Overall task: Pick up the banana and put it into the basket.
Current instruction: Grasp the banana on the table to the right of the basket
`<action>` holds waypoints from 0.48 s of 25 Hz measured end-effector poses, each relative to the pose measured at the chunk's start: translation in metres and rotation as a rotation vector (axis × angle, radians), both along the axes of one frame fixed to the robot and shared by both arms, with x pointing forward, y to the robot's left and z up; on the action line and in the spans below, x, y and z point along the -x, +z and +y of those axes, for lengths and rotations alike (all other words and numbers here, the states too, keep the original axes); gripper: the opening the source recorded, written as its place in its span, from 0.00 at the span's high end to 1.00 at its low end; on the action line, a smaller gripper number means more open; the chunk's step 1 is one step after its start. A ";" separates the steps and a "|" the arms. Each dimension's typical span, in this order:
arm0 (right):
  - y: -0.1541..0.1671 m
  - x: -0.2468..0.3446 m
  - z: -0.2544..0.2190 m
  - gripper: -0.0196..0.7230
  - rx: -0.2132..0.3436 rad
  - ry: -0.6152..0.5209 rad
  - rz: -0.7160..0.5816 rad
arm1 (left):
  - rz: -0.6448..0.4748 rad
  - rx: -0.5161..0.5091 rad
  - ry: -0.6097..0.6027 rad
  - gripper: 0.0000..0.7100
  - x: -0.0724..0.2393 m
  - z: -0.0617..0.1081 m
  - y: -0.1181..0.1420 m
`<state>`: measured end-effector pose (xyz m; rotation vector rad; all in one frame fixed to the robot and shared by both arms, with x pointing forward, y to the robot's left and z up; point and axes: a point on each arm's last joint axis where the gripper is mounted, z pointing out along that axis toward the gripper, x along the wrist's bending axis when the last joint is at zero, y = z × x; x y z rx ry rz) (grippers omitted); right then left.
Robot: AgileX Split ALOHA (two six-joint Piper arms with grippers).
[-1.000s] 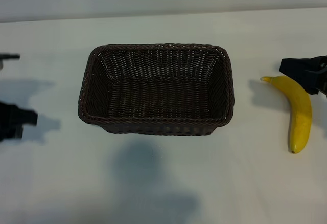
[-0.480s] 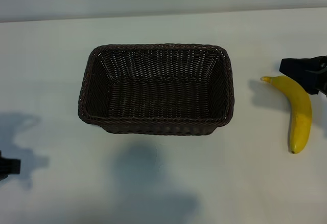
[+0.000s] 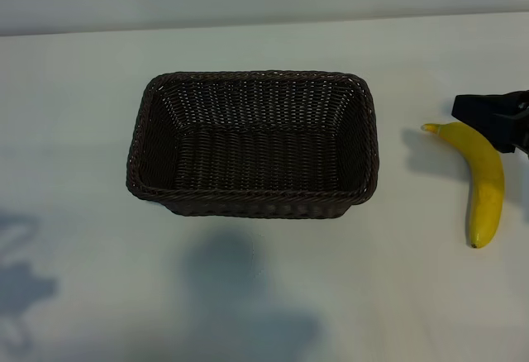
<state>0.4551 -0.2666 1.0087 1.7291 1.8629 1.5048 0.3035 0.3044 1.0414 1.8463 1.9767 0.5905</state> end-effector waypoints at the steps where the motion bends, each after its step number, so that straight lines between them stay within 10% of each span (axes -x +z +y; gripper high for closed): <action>1: 0.000 0.000 0.000 0.32 0.000 0.000 0.000 | -0.013 0.001 0.001 0.24 0.003 0.000 0.001; 12: 0.000 0.000 0.000 0.32 0.001 0.001 0.001 | -0.182 0.008 -0.008 0.24 0.037 0.004 0.002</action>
